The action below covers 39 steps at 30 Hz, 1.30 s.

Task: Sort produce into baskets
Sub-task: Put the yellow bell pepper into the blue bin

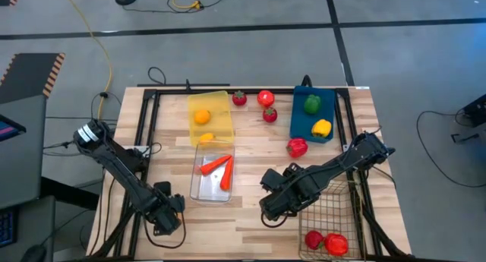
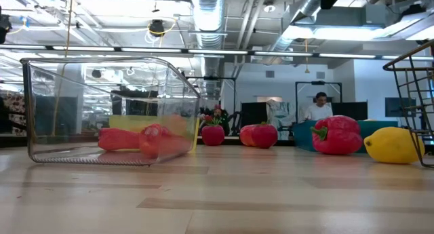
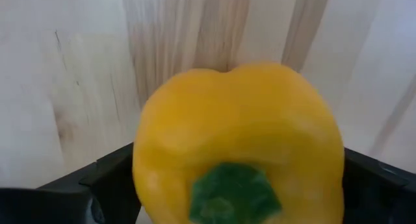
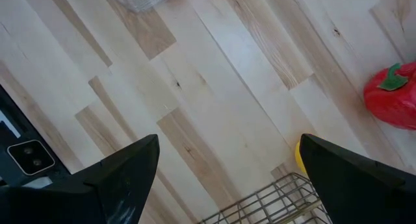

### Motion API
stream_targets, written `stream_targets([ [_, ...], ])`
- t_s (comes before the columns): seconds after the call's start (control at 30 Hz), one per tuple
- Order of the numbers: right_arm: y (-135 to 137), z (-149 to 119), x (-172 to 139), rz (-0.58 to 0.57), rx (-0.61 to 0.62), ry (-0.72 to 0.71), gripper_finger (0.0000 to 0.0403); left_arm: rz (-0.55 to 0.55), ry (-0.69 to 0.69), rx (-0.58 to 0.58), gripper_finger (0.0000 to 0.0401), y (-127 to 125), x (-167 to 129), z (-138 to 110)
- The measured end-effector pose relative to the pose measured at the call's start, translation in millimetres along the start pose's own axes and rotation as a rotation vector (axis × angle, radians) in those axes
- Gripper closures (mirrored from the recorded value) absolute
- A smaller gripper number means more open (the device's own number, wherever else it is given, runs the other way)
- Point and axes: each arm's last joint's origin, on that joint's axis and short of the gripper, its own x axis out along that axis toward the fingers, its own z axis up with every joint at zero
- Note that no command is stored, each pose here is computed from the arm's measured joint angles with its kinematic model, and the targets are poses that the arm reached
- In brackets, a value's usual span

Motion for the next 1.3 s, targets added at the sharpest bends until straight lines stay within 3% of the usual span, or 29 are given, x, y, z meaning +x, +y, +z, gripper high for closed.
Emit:
stream_targets([
  [0.2, 0, 0, 0, 0.0, 0.0, 0.001, 0.0003, -0.003, -0.005, 0.017, 0.0091, 0, -1, 0],
  [0.37, 0, 0, 0, -0.003, -0.034, 0.004, 0.0003, -0.027, -0.028, 0.018, 0.0095, 1, -12, 2],
  [0.73, -4, -2, 0, -0.036, -0.115, 0.028, 0.0003, -0.134, -0.125, 0.03, 0.0086, 6, -89, 15],
  [0.9, -8, -4, -1, -0.072, -0.128, 0.05, 0.0003, -0.192, -0.282, 0.032, 0.0088, 14, -130, 28],
  [1.13, -10, -5, -3, -0.087, -0.153, 0.061, 0.0003, -0.059, -0.62, 0.094, 0.0088, 39, -169, 67],
  [1.3, -17, -6, -15, -0.053, -0.151, 0.051, 0.0003, -0.053, -0.795, 0.151, 0.0088, 66, -185, 101],
])
